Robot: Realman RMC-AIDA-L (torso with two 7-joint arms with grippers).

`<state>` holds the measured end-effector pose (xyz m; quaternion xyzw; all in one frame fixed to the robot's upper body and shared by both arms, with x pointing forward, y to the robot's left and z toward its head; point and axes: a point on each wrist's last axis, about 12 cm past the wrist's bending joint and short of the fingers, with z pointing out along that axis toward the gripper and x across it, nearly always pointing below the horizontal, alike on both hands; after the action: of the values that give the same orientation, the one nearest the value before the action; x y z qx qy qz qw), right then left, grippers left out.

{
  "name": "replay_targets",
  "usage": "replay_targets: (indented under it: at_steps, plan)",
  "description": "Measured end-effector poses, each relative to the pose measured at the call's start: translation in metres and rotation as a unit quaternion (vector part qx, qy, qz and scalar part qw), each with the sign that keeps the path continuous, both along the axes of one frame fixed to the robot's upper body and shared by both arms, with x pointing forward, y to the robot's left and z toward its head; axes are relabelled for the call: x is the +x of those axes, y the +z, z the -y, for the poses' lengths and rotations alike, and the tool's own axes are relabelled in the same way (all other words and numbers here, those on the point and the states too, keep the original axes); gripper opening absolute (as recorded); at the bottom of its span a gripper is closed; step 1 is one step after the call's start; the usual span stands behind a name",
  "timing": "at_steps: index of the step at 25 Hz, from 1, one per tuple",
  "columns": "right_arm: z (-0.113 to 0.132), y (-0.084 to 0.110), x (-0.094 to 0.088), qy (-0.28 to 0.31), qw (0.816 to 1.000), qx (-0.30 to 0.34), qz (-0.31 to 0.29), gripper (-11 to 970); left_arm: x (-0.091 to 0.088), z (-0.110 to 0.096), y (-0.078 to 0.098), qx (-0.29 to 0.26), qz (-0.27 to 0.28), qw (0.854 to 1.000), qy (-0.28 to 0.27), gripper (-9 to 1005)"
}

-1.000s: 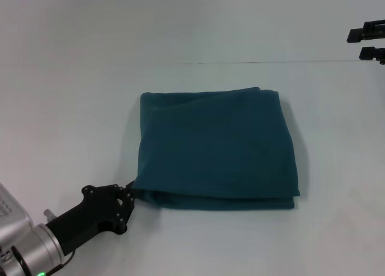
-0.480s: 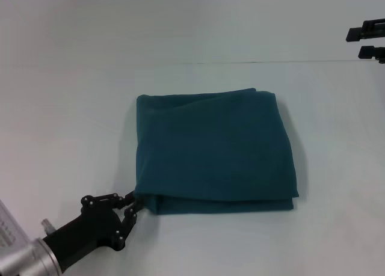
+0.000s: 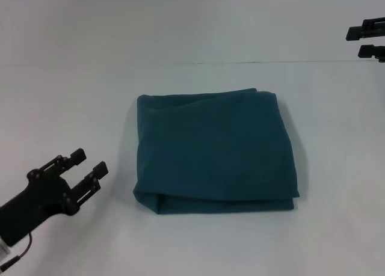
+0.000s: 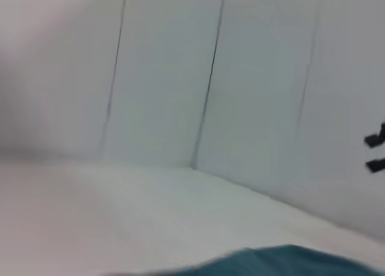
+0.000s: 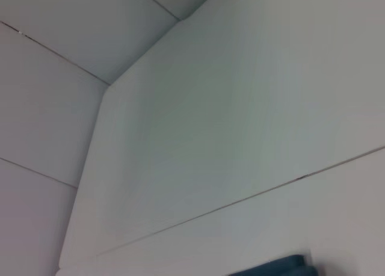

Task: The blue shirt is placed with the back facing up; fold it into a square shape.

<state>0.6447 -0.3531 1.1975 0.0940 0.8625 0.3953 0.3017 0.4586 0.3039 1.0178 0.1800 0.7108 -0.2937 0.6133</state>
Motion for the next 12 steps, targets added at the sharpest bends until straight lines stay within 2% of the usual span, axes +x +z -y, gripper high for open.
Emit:
replay_targets:
  at_steps: [1,2,3,4,6,8,10,12]
  plan:
    - [0.0,0.0,0.0,0.001,1.0,-0.001,0.0,583,0.005,-0.001,0.004,-0.028,-0.037,0.999,-0.012,455]
    - [-0.001,0.0,0.0,0.003,1.0,-0.002,0.0,583,0.005,-0.001,0.004,-0.028,-0.037,0.999,-0.012,481]
    - [-0.001,0.0,0.0,0.004,1.0,-0.003,0.0,583,0.01,0.0,0.007,-0.058,-0.079,0.995,-0.025,507]
    - [-0.002,0.0,0.0,0.008,1.0,-0.005,0.0,583,0.015,0.005,0.014,-0.11,-0.131,0.984,-0.049,534]
    - [-0.004,-0.001,-0.002,0.023,1.0,-0.011,0.004,583,0.018,0.009,0.021,-0.146,-0.158,0.974,-0.071,586]
    - [-0.008,-0.001,-0.006,0.064,0.997,-0.028,0.023,582,0.024,0.013,0.034,-0.183,-0.201,0.955,-0.114,639]
    - [-0.015,0.0,-0.012,0.137,0.987,-0.059,0.065,582,0.03,0.014,0.047,-0.189,-0.24,0.94,-0.153,741]
    - [-0.021,0.0,-0.018,0.191,0.973,-0.086,0.094,582,0.038,0.01,0.063,-0.167,-0.281,0.926,-0.19,842]
